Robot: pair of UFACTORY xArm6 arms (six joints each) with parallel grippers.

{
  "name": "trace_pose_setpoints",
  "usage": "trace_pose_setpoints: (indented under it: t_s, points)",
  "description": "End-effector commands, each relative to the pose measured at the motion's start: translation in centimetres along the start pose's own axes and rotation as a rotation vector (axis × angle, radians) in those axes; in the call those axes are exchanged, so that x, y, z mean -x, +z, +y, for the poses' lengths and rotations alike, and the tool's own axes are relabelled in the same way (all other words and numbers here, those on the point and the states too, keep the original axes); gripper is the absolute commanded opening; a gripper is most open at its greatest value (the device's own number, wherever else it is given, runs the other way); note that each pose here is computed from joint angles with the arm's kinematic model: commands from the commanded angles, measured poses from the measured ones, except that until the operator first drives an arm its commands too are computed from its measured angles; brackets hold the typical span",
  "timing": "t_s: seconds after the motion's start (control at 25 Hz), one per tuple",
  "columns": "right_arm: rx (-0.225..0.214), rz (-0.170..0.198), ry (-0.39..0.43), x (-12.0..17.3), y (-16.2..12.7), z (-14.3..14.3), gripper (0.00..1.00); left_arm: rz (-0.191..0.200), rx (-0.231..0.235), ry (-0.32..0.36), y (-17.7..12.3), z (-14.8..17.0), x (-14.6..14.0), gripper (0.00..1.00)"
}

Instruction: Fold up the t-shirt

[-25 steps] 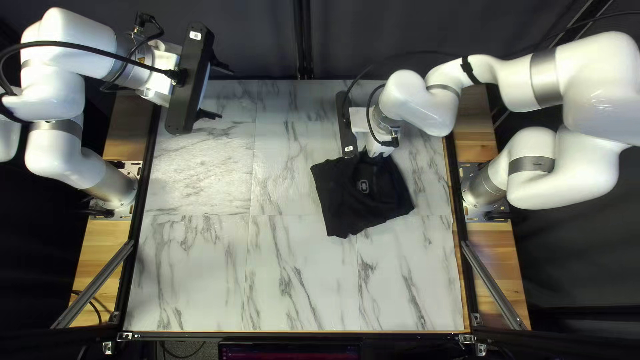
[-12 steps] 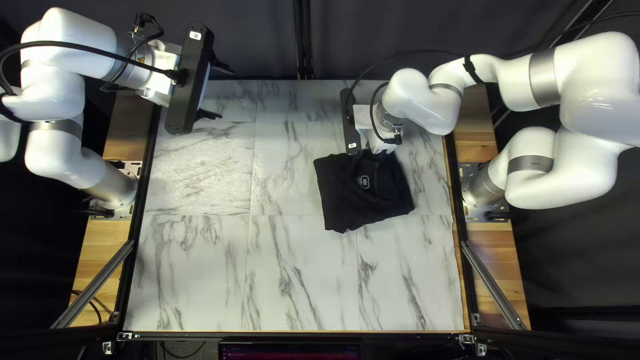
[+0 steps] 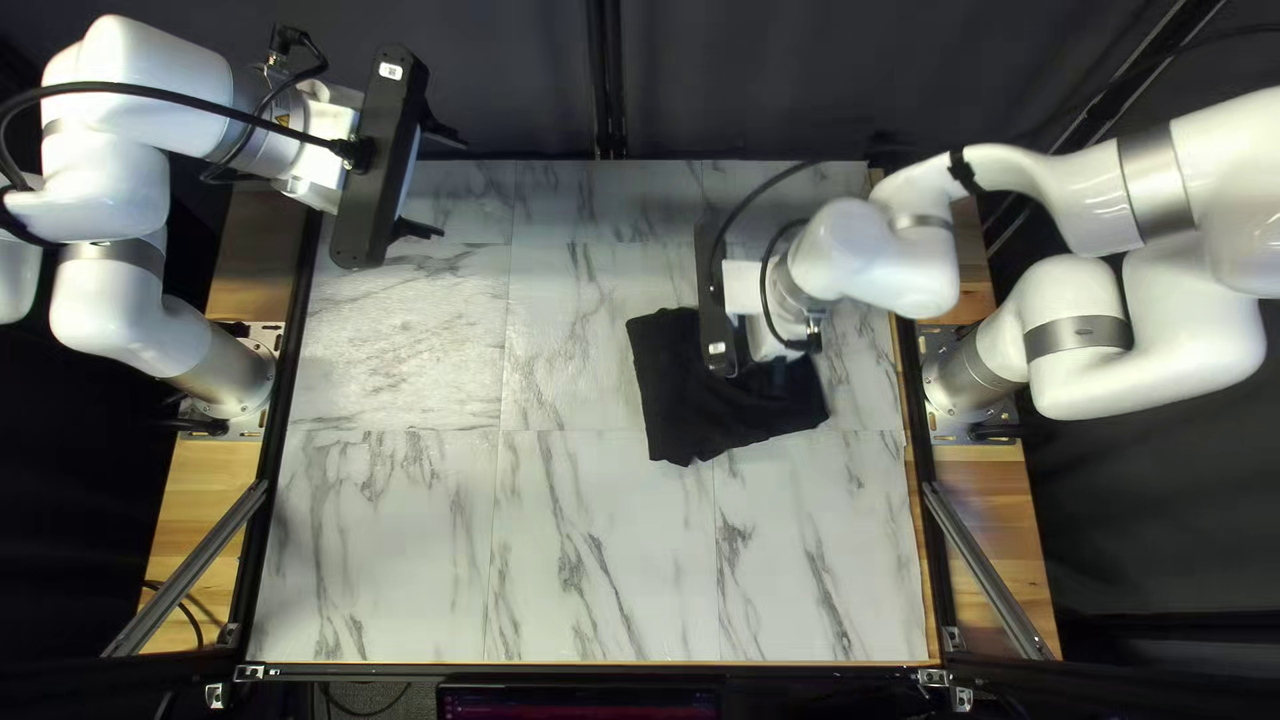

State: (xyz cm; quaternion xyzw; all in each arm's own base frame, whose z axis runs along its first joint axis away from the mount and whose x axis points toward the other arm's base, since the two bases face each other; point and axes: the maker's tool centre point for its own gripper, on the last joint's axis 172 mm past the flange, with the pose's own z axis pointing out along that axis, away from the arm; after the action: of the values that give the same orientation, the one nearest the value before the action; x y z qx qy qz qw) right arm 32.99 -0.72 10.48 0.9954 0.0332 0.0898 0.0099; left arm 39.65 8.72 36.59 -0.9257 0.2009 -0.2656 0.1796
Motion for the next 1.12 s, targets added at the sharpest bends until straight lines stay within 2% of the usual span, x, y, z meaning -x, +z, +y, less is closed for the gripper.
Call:
trace_pose_setpoints:
  t_s: [0.04, 0.24, 0.56, 1.12]
  points:
    - [-0.02, 0.005, 0.009, 0.3, 1.7, 0.1, 1.0, 0.0, 0.0, 0.0, 0.0, 0.0, 0.0, 1.0]
    - [-0.047, -0.021, 0.024, 1.7, 3.3, 0.3, 1.0, 0.0, 0.0, 0.0, 0.0, 0.0, 0.0, 1.0]
    - [-0.084, -0.03, 0.026, 2.3, 4.9, 0.8, 1.0, 0.0, 0.0, 0.0, 0.0, 0.0, 0.0, 1.0]
    - [-0.101, -0.044, 0.007, 2.9, 5.5, 0.6, 1.0, 0.0, 0.0, 0.0, 0.0, 0.0, 0.0, 1.0]
